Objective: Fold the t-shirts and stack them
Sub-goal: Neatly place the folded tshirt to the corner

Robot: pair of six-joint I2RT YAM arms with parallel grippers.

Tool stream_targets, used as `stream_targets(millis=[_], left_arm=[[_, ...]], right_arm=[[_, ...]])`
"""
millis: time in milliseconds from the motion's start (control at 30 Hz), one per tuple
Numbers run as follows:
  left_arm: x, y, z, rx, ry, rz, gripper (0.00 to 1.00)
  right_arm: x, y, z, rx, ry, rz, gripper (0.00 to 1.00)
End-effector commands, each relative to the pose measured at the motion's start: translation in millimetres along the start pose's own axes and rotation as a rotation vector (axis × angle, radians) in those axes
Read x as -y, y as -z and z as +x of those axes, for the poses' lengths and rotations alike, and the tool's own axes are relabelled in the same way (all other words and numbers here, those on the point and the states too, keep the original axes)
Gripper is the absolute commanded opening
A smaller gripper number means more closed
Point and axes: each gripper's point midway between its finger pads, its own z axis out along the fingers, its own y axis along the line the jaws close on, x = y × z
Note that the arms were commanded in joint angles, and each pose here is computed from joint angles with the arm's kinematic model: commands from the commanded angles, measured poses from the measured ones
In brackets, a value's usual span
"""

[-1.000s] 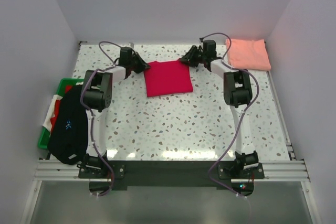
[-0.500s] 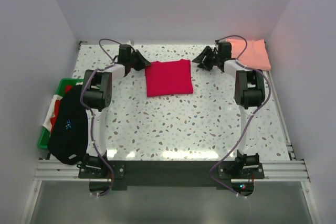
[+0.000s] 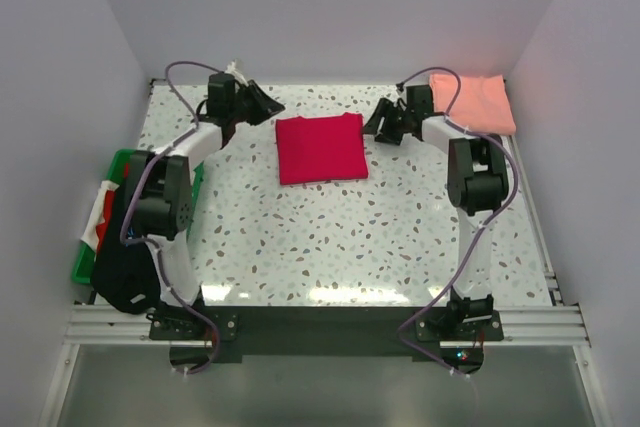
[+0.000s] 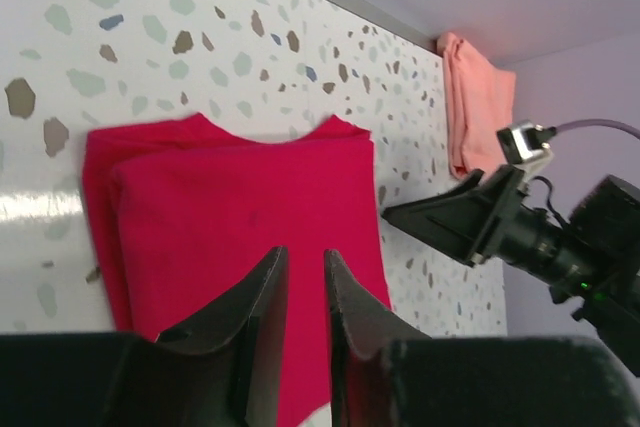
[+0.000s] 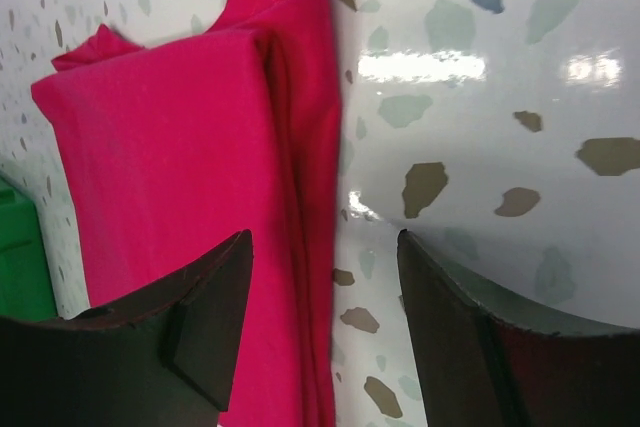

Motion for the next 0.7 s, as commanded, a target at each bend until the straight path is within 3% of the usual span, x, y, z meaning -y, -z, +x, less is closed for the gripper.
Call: stream_targets(millis=[0,33,167,300,667], left_arm=[[37,44,-5,0.046,0.022,0.085,0.26],[54,61,-8,0.069,0.01,0.11,0.26],[55,98,19,0.069,0.012,0.082,0.25],[75,138,16,0.114,-0.037,0.1,0.26],[88,197,24,0.11,-0.199,0.056,0.26]], right_arm=[[-8,3,18,-0.043,0.072,0.046,0.64],[-6,1,20,-0.045,0.072,0.059,0.64],[-5,-7,35,-0.069,0.08,0.107,0.62],[-5,-15,48,-0.096,0.097,0.167,0.59],[5,-31,62,-0.106,0.158,0.308,0.28]])
